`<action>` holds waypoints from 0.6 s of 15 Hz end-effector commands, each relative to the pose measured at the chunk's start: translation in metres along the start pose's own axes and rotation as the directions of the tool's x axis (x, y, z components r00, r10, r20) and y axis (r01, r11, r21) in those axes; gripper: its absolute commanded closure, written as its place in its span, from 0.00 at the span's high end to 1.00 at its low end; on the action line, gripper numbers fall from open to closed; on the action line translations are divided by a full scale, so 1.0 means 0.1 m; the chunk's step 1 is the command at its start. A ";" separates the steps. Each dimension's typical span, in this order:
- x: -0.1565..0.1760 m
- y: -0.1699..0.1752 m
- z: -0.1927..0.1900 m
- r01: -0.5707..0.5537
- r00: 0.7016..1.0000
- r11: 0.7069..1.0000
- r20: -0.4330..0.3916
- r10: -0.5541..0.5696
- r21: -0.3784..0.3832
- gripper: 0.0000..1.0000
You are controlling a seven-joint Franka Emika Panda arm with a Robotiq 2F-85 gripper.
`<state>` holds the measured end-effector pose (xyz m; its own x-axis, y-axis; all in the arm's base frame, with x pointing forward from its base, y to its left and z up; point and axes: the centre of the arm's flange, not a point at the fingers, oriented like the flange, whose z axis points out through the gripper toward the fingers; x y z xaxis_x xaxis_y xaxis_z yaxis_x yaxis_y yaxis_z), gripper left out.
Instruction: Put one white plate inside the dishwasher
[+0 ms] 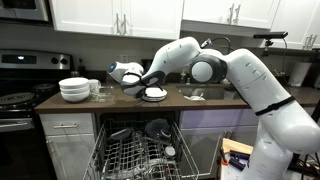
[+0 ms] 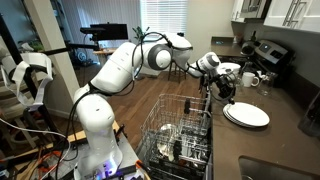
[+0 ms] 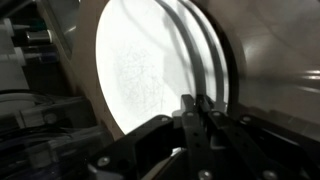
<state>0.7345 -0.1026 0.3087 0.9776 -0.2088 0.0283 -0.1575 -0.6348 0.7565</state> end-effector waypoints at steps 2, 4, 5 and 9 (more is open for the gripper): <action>-0.01 0.02 -0.19 0.007 1.000 1.000 -0.017 -0.007 -0.008 0.02; 0.00 0.00 -0.24 0.011 1.000 1.000 -0.028 -0.011 -0.005 0.02; 0.00 -0.01 -0.26 0.013 0.999 1.000 -0.034 -0.013 -0.005 0.02; 0.03 -0.05 -0.34 0.022 0.999 1.000 -0.046 -0.022 -0.007 0.02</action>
<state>0.7395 -0.0797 0.3146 0.9833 -0.1775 0.0405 -0.1464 -0.6389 0.7553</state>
